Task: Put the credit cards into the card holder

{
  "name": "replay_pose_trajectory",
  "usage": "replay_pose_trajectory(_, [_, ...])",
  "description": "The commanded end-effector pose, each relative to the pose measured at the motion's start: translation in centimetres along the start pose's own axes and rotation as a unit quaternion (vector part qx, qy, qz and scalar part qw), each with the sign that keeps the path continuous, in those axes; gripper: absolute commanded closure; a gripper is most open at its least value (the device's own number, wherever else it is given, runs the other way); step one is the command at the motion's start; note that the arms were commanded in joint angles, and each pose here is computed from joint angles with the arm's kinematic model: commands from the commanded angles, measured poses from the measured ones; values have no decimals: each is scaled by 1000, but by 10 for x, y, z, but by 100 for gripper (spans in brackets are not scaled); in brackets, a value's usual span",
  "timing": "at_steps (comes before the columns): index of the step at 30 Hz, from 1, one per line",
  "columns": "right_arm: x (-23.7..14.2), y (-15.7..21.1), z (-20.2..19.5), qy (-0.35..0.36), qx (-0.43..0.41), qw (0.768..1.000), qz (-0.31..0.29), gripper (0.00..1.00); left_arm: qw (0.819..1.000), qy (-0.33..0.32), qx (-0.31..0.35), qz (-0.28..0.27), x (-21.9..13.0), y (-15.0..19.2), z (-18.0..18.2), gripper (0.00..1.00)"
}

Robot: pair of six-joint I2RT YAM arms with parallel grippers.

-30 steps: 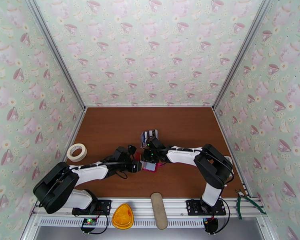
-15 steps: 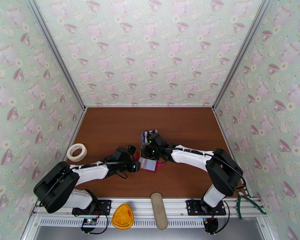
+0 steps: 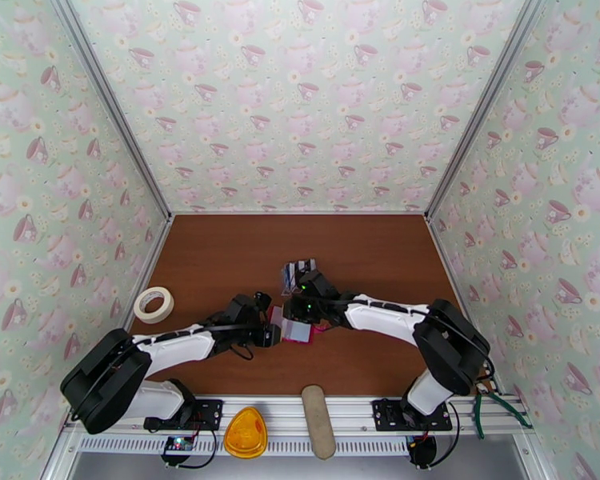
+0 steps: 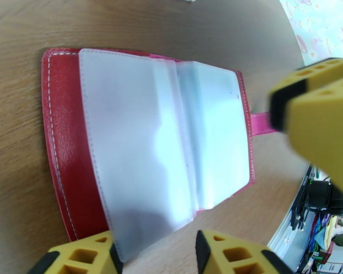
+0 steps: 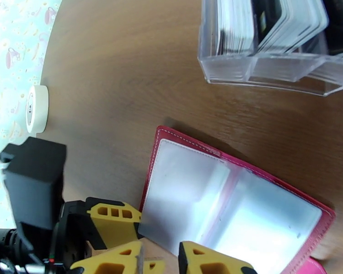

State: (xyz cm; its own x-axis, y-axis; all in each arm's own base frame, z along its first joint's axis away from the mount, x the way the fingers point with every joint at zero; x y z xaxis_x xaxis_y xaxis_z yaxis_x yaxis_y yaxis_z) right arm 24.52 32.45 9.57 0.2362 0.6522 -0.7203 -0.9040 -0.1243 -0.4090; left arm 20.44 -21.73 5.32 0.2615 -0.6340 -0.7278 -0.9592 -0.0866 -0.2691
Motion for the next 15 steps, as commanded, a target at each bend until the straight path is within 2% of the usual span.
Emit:
replay_pose_trajectory(1, [15, 7, -1, -20, 12, 1000, 8, 73, 1000, 2, 7, -5, -3, -5, -9, 48])
replay_pose_trajectory(15, [40, 21, -20, 8, 10, 999, 43, 73, 999, -35, 22, -26, -28, -9, -10, 41])
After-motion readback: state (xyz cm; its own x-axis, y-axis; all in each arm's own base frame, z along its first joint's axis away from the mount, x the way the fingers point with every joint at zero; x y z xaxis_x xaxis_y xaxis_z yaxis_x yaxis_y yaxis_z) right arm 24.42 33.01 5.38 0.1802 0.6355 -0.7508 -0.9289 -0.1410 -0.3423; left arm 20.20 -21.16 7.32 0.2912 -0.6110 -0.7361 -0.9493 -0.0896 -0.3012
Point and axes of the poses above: each hand's point on the last joint's axis, 136 mm out from that joint toward the fingers, its own x axis out along the fingers, its own z axis along the line the jaws close on, y = z × x, the point moved 3 cm from there along -x, back along the fingers, and after that the axes turned 11 degrees about -x, right-handed, at the moved point
